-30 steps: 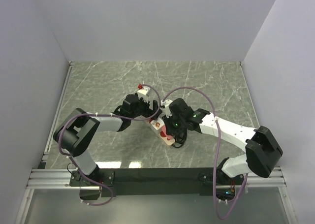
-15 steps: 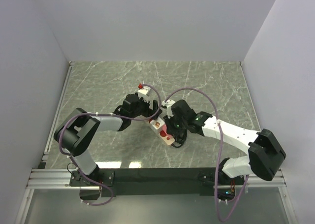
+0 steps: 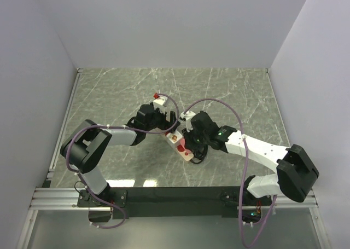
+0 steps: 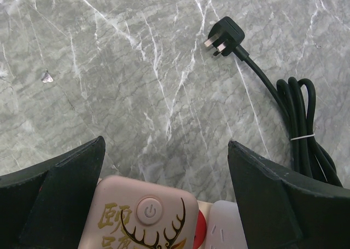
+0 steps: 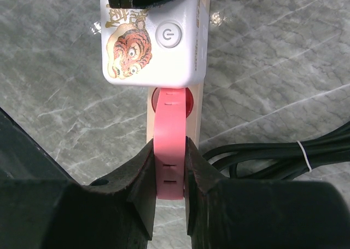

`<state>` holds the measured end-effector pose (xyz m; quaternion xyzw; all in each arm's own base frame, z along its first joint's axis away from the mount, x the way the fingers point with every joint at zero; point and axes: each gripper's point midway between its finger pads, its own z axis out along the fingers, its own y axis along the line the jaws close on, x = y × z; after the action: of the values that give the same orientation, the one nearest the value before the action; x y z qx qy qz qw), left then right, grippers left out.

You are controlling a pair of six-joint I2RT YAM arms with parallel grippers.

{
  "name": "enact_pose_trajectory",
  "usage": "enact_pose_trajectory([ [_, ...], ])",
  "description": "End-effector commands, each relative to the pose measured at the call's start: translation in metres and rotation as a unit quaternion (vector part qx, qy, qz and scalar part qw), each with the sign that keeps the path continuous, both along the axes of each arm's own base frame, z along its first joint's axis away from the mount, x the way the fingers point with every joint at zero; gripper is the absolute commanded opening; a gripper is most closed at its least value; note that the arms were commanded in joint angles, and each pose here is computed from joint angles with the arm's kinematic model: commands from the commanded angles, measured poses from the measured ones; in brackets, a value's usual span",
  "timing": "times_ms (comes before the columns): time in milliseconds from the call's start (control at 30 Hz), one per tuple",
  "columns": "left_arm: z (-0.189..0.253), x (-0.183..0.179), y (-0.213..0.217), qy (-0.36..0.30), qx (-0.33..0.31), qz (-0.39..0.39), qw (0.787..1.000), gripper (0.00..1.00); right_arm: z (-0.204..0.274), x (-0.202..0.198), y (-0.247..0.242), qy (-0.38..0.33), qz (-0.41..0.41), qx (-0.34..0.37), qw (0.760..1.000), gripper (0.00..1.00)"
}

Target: Insert the plug

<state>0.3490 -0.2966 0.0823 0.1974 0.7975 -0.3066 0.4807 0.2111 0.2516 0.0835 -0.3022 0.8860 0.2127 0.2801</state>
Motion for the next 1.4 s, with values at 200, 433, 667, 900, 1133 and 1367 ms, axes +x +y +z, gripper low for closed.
enact_pose_trajectory([
  [200,0.018,-0.001,-0.019,-0.018,-0.028,-0.034,0.999,0.99,0.042,0.038,0.036,-0.090,0.003,0.087,0.992,0.00],
  [433,0.017,-0.001,-0.019,-0.017,-0.026,-0.033,0.999,0.99,0.037,0.040,0.041,-0.084,0.007,0.090,0.992,0.00],
  [667,0.017,-0.001,-0.019,-0.016,-0.025,-0.033,0.999,0.99,0.029,0.044,0.038,-0.089,0.000,0.077,0.993,0.00],
  [900,0.013,-0.001,-0.018,-0.014,-0.021,-0.032,0.999,0.99,0.025,0.049,0.033,-0.104,-0.014,0.067,0.992,0.00],
  [1133,0.010,-0.001,-0.019,-0.011,-0.019,-0.033,0.999,0.99,0.024,0.051,0.032,-0.121,-0.022,0.064,0.990,0.00],
  [1367,0.010,0.000,-0.018,-0.012,-0.017,-0.031,0.999,1.00,0.029,0.055,0.029,-0.141,-0.033,0.067,0.987,0.00],
])
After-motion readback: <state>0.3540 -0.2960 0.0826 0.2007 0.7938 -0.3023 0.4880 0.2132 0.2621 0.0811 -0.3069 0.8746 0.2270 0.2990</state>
